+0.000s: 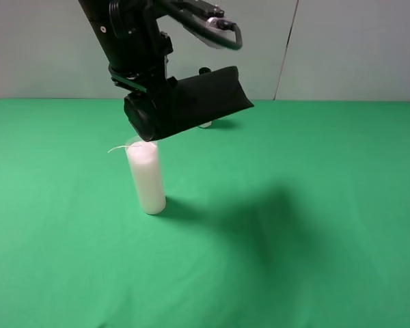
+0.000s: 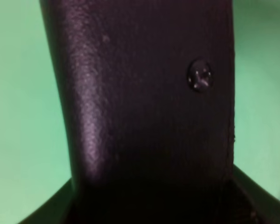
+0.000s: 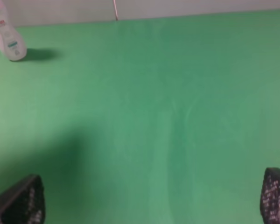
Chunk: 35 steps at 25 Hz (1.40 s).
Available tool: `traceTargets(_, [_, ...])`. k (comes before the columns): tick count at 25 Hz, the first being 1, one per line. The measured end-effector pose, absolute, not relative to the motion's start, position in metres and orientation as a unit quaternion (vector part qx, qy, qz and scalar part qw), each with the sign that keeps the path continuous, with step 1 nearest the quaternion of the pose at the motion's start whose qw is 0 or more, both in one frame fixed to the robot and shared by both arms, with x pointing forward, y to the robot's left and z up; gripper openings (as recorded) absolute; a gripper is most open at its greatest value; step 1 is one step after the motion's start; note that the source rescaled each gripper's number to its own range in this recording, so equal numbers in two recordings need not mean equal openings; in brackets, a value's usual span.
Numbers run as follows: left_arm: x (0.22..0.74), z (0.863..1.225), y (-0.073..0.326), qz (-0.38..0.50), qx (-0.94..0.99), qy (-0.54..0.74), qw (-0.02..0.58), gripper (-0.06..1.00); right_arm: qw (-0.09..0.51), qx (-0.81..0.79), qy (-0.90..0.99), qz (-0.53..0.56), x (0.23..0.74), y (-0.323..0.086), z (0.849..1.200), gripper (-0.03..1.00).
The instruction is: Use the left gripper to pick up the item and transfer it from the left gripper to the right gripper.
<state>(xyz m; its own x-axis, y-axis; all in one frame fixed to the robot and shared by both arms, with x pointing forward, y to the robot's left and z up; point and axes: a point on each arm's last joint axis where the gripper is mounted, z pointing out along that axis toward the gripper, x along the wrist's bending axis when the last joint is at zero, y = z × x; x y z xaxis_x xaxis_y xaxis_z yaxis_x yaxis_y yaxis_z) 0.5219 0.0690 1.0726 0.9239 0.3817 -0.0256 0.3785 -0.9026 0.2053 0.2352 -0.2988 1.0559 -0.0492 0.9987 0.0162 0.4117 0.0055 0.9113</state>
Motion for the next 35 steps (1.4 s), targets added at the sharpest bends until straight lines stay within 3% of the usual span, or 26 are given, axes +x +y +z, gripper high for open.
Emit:
traceTargets(22, [0.519, 1.063, 0.036, 0.067, 0.988, -0.001, 0.140, 0.07, 0.360, 0.587, 0.603, 0.404, 0.236, -0.298, 1.057, 1.00])
traceTargets(35, [0.522, 1.056, 0.032, 0.070, 0.988, -0.019, 0.139, 0.07, 0.238, 0.586, 0.630, 0.451, 0.305, -0.273, 1.076, 1.00])
